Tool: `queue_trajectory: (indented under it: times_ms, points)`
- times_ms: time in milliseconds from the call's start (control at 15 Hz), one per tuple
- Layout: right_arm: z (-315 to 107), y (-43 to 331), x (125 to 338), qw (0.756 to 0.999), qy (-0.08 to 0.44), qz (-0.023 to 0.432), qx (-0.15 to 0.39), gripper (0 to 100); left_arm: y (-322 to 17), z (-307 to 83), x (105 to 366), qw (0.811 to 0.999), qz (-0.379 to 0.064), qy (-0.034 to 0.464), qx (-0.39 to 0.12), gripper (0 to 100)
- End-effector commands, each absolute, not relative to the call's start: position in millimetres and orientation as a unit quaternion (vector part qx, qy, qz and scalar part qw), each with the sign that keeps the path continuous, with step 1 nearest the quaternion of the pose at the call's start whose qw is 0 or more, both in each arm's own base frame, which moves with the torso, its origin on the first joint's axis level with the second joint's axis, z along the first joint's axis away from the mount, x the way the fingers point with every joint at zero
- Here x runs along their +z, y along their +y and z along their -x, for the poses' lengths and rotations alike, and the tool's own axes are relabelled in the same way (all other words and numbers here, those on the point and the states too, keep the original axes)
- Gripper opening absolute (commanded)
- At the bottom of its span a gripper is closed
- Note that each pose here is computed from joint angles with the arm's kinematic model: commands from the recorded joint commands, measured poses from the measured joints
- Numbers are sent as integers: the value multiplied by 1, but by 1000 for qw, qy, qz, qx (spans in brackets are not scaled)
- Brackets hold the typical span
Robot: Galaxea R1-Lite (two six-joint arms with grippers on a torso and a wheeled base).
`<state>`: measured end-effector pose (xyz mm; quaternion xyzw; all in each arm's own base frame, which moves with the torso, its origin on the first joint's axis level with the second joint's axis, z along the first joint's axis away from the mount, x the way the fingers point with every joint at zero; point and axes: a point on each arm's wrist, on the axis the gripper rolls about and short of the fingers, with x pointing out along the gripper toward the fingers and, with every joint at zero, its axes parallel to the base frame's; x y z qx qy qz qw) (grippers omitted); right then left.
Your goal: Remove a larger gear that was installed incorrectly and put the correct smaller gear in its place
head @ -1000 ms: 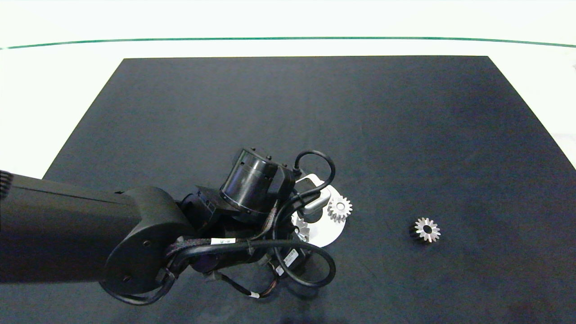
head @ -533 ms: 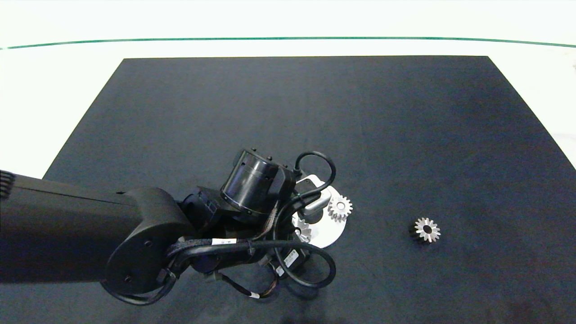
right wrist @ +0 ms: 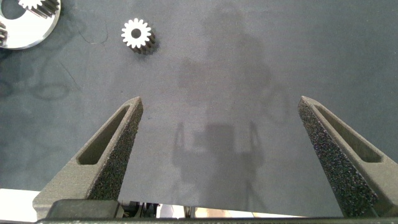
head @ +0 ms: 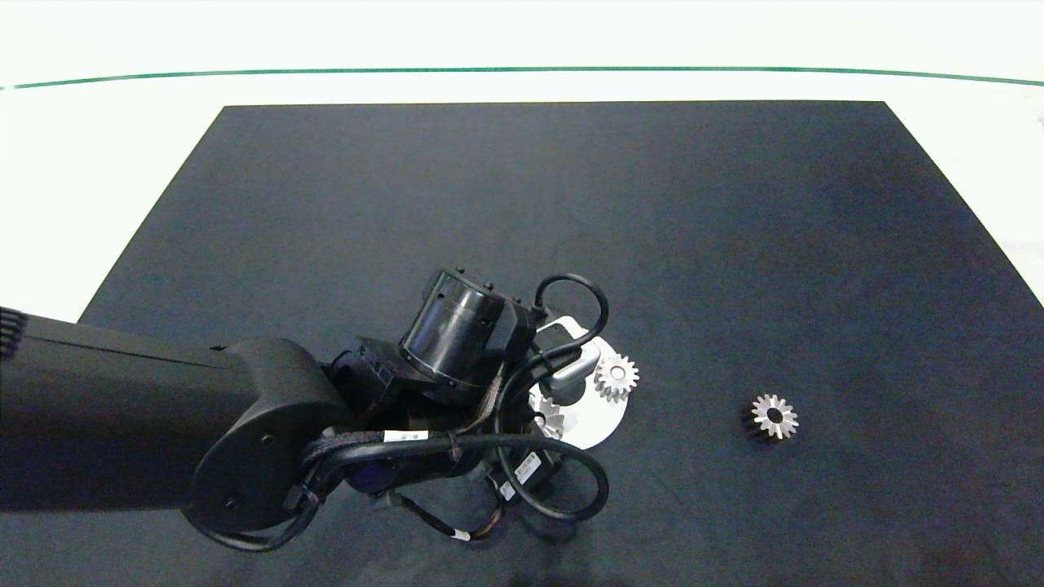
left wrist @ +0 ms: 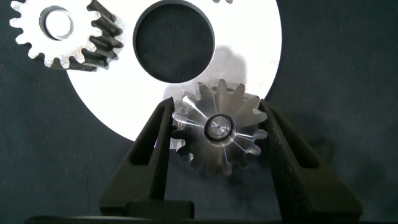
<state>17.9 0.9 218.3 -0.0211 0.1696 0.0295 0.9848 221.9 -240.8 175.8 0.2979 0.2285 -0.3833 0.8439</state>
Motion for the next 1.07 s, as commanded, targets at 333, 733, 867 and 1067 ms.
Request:
queue_trajectory:
  times_ms: [333, 733, 867, 1067]
  points:
    - [-18, 1, 219, 985, 169, 21, 30, 100, -242, -217, 189, 848, -294, 208, -388, 34]
    - [-17, 1, 219, 985, 167, 22, 30, 100, -237, -208, 203, 854, -287, 188, -392, 34]
    - [-16, 1, 219, 985, 166, 22, 30, 100, -236, -203, 209, 855, -285, 180, -394, 34]
    - [-15, 1, 220, 986, 163, 22, 28, 100, -230, -199, 214, 855, -285, 181, -393, 34]
